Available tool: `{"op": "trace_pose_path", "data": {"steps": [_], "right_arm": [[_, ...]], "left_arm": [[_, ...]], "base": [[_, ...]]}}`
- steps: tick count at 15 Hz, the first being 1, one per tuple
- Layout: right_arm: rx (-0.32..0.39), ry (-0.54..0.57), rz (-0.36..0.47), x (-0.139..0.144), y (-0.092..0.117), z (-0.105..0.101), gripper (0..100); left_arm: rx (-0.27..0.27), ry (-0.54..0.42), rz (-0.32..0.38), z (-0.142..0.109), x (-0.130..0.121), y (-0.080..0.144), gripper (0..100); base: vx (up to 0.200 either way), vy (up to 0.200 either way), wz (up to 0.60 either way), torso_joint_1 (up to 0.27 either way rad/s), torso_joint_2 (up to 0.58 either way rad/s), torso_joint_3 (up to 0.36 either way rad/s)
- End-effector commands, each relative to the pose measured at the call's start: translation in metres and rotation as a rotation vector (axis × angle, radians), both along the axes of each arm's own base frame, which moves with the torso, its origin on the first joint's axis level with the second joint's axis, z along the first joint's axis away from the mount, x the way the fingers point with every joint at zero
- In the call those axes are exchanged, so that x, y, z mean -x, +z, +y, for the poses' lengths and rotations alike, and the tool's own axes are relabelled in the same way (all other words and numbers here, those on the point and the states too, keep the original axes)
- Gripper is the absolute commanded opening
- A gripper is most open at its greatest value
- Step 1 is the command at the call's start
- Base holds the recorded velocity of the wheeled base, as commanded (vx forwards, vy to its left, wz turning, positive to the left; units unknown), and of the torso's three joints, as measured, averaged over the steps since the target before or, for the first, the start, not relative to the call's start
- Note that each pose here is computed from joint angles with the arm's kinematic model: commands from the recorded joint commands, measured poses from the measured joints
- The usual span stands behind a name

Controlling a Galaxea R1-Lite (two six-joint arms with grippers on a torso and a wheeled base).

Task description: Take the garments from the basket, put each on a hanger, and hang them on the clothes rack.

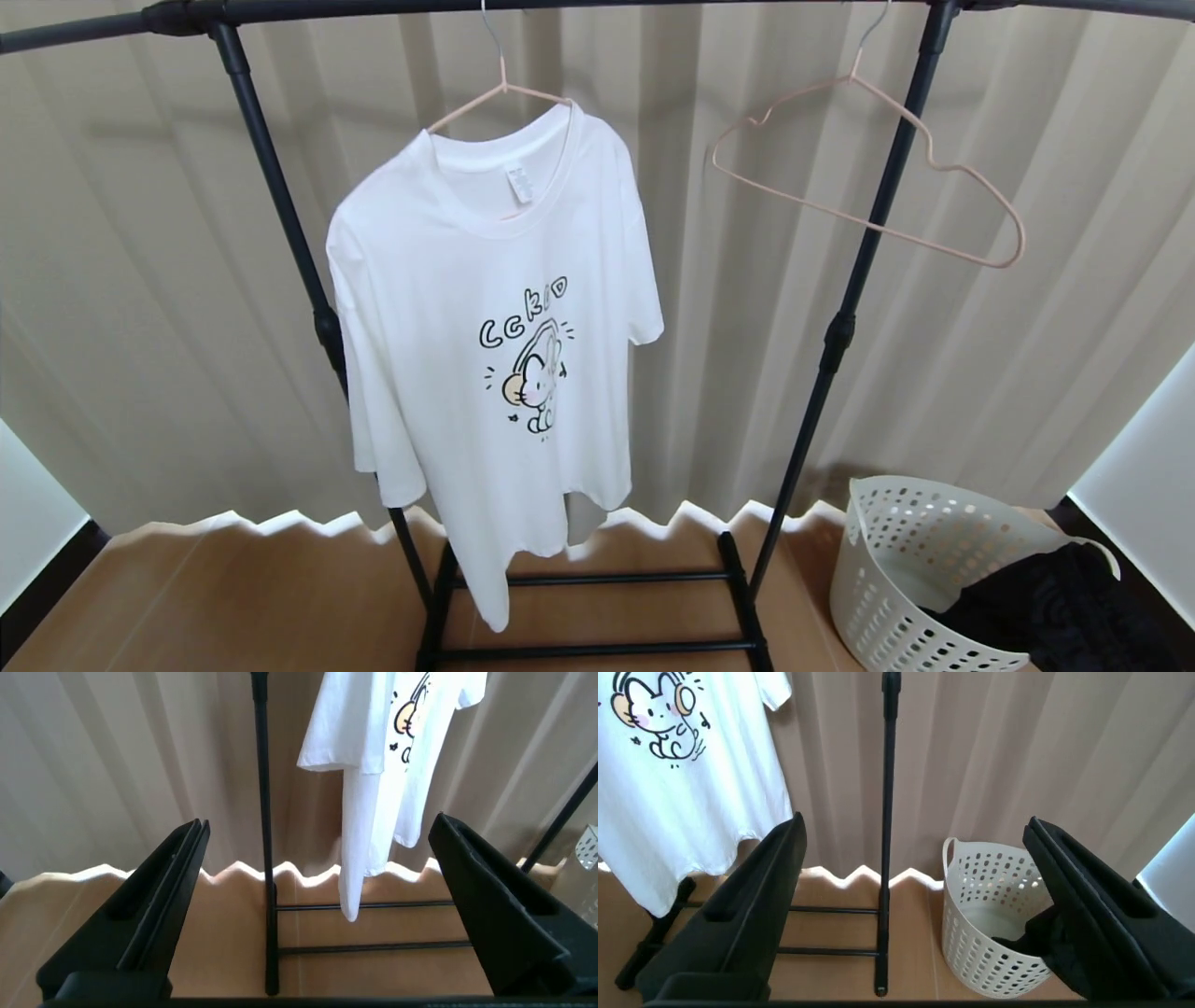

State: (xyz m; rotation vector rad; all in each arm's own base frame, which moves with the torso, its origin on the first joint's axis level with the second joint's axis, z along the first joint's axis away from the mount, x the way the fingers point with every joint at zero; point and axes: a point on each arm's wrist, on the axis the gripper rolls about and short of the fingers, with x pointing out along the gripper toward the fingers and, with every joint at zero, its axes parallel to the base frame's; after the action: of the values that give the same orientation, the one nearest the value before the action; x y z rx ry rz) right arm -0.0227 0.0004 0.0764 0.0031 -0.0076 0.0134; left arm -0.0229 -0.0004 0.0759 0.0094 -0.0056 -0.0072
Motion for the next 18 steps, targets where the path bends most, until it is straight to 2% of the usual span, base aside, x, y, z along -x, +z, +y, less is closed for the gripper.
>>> {"op": "trace_pose_path", "data": {"steps": [1, 7, 13, 17, 18], "right_arm": [[0.0, 0.0, -0.002, 0.0001, 0.0001, 0.0, 100], [-0.001, 0.0, -0.003, 0.0001, 0.0002, 0.0, 100], [-0.006, 0.0, -0.003, 0.0001, 0.0002, 0.0, 100], [-0.006, 0.0, -0.003, 0.0001, 0.0002, 0.0, 100], [-0.006, 0.0, -0.003, 0.0001, 0.0002, 0.0, 100]], "left_arm": [[0.0, 0.001, 0.001, 0.0, -0.0001, 0.0001, 100], [-0.001, -0.002, 0.001, 0.0, -0.0001, 0.0001, 100], [0.0, 0.001, 0.001, 0.0, -0.0001, 0.0001, 100], [-0.001, 0.0, 0.001, -0.0001, -0.0001, 0.0001, 100], [-0.001, 0.0, 0.001, -0.0001, -0.0001, 0.0001, 100]], "base": [[0.0, 0.0, 0.0, -0.149, 0.48, 0.325], [0.0, 0.0, 0.0, -0.117, 0.47, 0.347], [0.0, 0.0, 0.0, -0.047, 0.43, 0.377], [0.0, 0.0, 0.0, -0.003, 0.08, 0.088], [0.0, 0.0, -0.6, 0.002, 0.02, 0.027]]}}
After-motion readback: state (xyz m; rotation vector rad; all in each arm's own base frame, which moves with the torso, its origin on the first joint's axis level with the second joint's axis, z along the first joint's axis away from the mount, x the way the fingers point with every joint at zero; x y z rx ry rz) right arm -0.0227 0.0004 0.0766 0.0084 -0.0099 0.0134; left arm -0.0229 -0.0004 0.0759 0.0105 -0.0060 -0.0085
